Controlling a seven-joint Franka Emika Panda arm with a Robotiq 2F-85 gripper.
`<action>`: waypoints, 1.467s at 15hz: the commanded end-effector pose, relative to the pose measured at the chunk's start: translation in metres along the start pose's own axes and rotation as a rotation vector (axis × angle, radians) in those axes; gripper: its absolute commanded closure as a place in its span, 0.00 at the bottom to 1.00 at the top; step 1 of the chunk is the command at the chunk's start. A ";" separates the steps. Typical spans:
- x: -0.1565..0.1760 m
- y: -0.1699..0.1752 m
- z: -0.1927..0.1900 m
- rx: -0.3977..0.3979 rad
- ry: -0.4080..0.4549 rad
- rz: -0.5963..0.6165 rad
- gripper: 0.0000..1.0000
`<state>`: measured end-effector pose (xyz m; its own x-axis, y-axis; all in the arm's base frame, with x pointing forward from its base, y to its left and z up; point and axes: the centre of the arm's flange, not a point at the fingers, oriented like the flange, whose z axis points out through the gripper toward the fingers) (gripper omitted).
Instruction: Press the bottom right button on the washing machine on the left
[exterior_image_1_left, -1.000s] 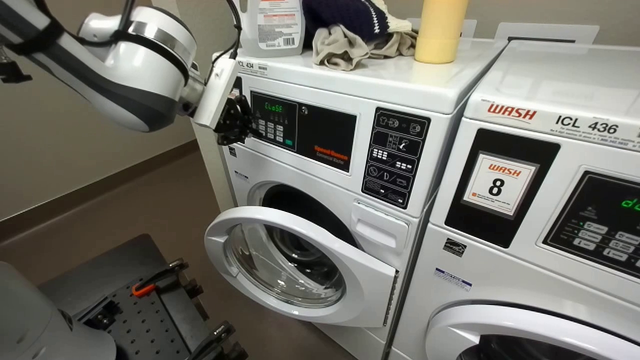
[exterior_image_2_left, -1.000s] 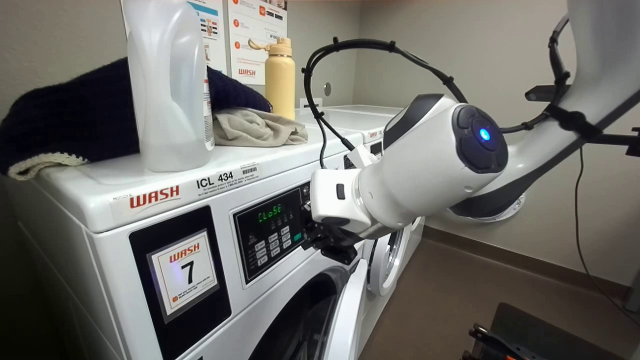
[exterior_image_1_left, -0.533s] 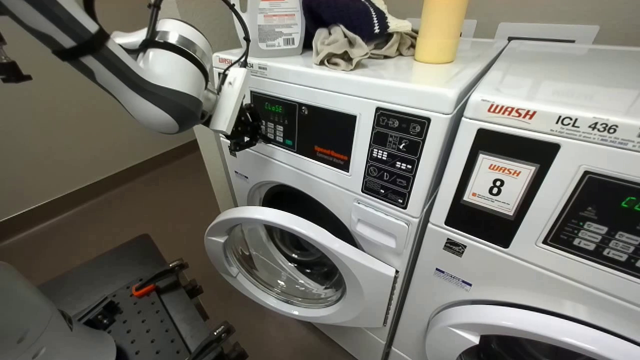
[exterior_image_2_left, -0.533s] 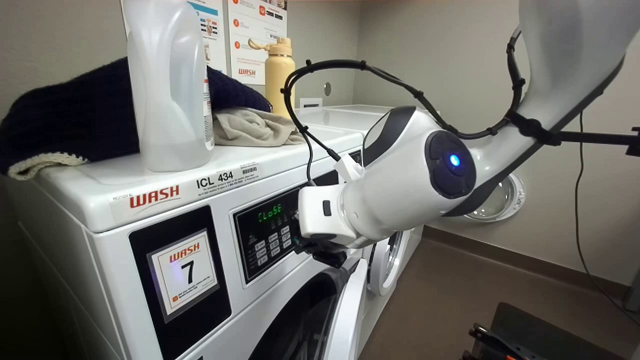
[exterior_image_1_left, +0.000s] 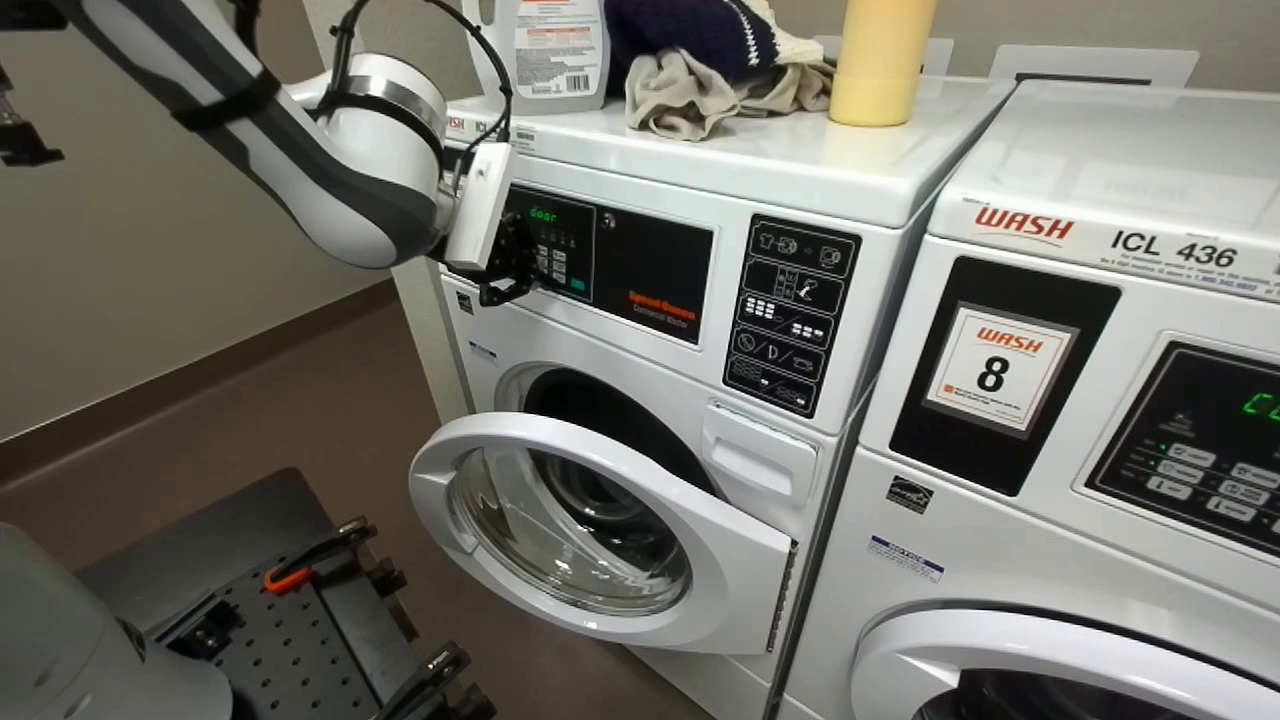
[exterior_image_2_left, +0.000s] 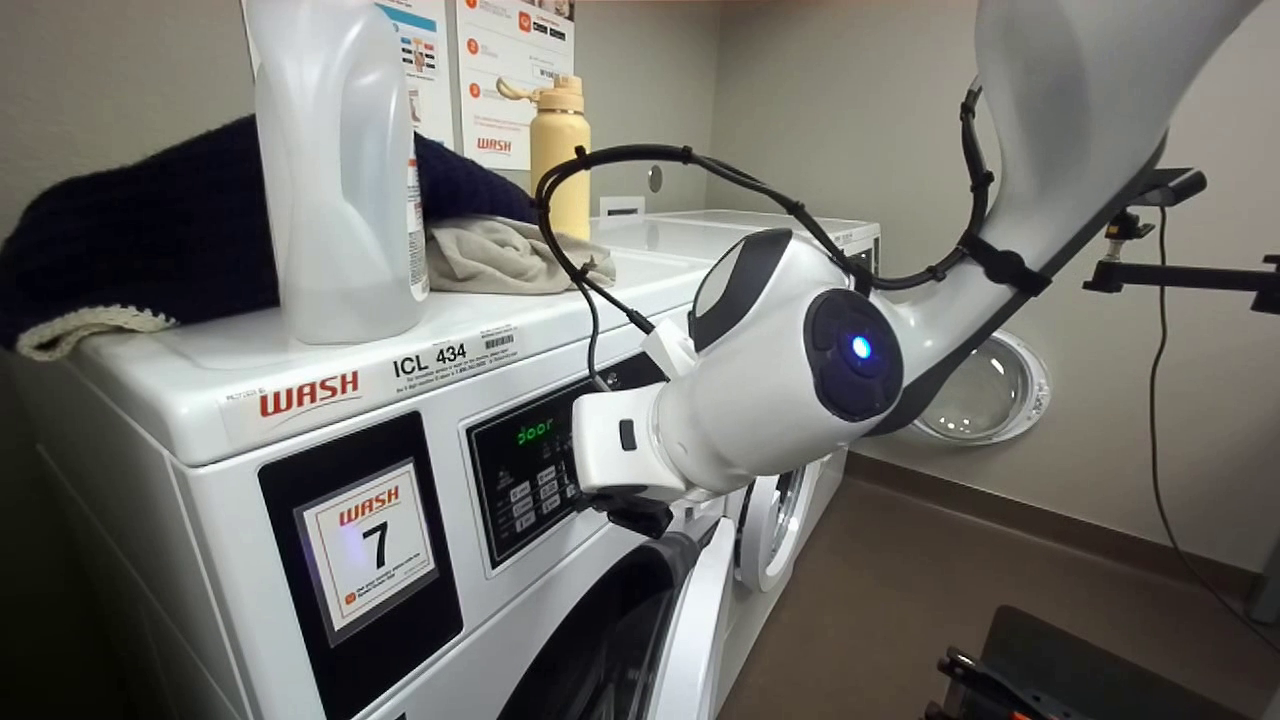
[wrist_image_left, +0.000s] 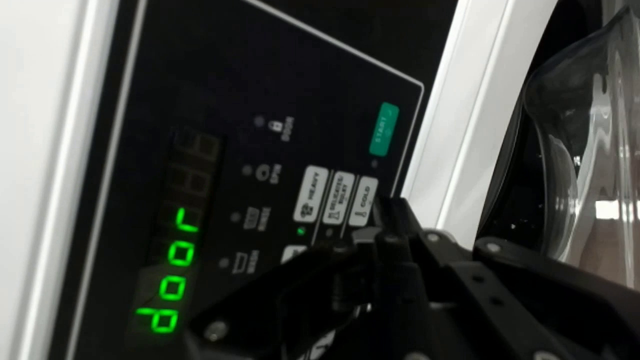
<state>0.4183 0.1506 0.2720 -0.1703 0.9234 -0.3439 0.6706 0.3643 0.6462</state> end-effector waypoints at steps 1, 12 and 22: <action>0.002 0.008 0.013 -0.044 -0.015 -0.009 1.00; -0.018 -0.007 0.031 -0.127 -0.043 -0.149 1.00; -0.011 0.000 0.017 -0.155 -0.015 -0.160 1.00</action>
<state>0.4109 0.1372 0.2593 -0.3058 0.8353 -0.4570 0.5388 0.5475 0.6402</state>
